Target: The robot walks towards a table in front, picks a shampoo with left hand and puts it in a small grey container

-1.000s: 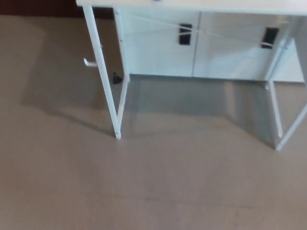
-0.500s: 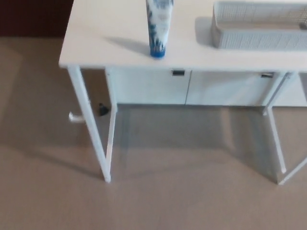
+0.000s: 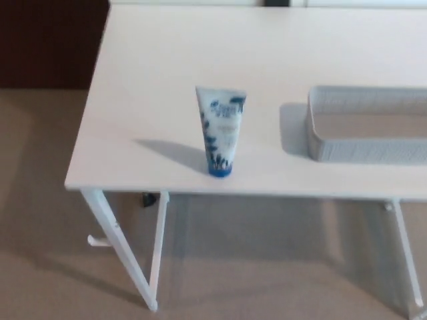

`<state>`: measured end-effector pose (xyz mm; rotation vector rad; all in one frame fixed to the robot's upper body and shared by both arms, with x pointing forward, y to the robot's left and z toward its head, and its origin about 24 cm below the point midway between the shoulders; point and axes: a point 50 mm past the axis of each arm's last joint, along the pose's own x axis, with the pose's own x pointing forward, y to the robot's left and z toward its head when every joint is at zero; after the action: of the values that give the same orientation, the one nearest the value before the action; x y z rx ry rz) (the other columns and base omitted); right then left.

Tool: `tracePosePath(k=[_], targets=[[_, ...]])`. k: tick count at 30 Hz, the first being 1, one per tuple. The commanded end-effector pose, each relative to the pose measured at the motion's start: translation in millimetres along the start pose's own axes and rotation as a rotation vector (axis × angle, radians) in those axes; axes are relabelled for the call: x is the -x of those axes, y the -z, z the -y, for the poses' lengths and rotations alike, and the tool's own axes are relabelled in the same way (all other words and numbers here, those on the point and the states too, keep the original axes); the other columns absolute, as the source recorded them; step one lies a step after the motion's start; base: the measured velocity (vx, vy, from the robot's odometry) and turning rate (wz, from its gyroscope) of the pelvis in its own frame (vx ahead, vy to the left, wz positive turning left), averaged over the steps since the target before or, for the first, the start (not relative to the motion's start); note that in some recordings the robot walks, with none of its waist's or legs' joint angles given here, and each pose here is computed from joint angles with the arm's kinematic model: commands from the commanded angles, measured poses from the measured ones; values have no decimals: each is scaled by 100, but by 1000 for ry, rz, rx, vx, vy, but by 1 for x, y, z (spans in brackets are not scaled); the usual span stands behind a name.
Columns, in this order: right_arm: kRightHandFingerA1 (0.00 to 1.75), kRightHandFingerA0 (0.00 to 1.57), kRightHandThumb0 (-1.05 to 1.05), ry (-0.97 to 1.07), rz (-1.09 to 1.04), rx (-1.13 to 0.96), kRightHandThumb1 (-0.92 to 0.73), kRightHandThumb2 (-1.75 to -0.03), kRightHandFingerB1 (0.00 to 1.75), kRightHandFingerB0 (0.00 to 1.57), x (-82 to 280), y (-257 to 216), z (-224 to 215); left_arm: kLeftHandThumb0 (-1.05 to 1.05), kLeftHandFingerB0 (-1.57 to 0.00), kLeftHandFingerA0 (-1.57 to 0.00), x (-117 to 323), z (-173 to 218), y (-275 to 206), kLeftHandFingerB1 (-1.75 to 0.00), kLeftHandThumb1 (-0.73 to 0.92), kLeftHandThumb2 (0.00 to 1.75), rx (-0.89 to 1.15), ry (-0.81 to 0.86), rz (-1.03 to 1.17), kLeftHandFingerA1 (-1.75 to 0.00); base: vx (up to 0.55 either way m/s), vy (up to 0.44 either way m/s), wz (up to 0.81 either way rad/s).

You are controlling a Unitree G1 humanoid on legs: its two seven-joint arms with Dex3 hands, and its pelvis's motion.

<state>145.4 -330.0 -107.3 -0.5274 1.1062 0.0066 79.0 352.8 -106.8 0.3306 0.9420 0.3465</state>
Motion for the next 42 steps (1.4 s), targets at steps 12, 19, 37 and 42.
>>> tracePosePath(k=[12, 19, 37, 42], targets=[[43, 66, -26, -2, -16, 38, -73, -61, 37, 48, 0, 2, 0, -40, -31, -50, 6, -5, 11, -41, 47, 69, -22, -9, -22, -48, 272, 39, -10], [43, 66, -28, 0, -16, 30, -72, -61, 37, 49, 0, 1, 0, -30, -36, -54, 6, -5, 11, -33, 55, 57, -22, -10, -19, -39, 63, 85, -1], [43, 64, -28, -2, -14, 31, -72, -61, 37, 49, 0, 0, 0, -27, -29, -40, 8, -8, 1, -30, 54, 56, 133, -18, 104, -35, 47, -20, -4], [43, 64, -28, -13, -22, 40, -71, -61, 38, 49, 0, 4, -5, -26, -28, -41, 13, -15, 4, -31, 53, 56, 144, -16, 129, -36, 19, 265, -5]])
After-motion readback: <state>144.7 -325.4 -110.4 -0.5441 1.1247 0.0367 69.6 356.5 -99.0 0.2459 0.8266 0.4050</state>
